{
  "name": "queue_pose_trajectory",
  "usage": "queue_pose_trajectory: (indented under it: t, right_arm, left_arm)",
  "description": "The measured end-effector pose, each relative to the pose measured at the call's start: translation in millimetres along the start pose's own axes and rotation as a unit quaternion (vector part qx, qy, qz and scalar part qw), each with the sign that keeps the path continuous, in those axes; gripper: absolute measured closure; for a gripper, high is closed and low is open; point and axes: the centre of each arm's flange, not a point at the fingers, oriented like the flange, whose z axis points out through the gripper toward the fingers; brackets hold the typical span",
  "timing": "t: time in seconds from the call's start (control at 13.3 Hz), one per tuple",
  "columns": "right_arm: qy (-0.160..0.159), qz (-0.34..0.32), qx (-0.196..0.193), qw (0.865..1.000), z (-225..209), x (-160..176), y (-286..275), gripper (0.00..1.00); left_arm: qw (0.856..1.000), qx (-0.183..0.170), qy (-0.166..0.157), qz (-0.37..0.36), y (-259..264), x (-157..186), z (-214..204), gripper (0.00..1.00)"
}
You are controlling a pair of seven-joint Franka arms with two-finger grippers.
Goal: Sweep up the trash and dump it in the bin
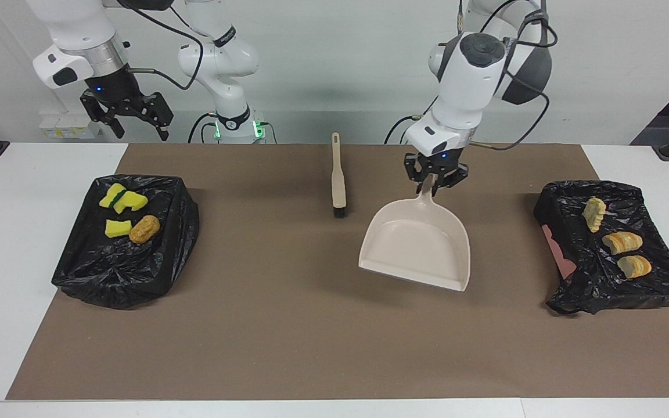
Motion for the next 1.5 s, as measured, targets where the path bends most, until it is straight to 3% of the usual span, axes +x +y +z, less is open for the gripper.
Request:
queue_pose_trajectory:
  t: [0.52,0.9,1.2,1.5]
  right_arm:
    - [-0.001,0.011,0.003,1.0,1,1,13,0.0]
    - [-0.001,0.007,0.002,1.0,1,0,9,0.0]
    - [-0.001,-0.002,0.002,1.0,1,0,-1,0.0]
    - [-0.001,-0.001,0.002,1.0,1,0,1,0.0]
  left_arm:
    - [0.998,-0.018,0.008,-0.061,87,19,97,0.69]
    - [0.996,-0.016,-0.006,-0.091,136,27,153,0.69]
    - [0.996,-0.008,0.003,-0.091,156,37,171,0.65]
    - [0.993,-0.014,0.031,-0.117,124,57,134,0.22]
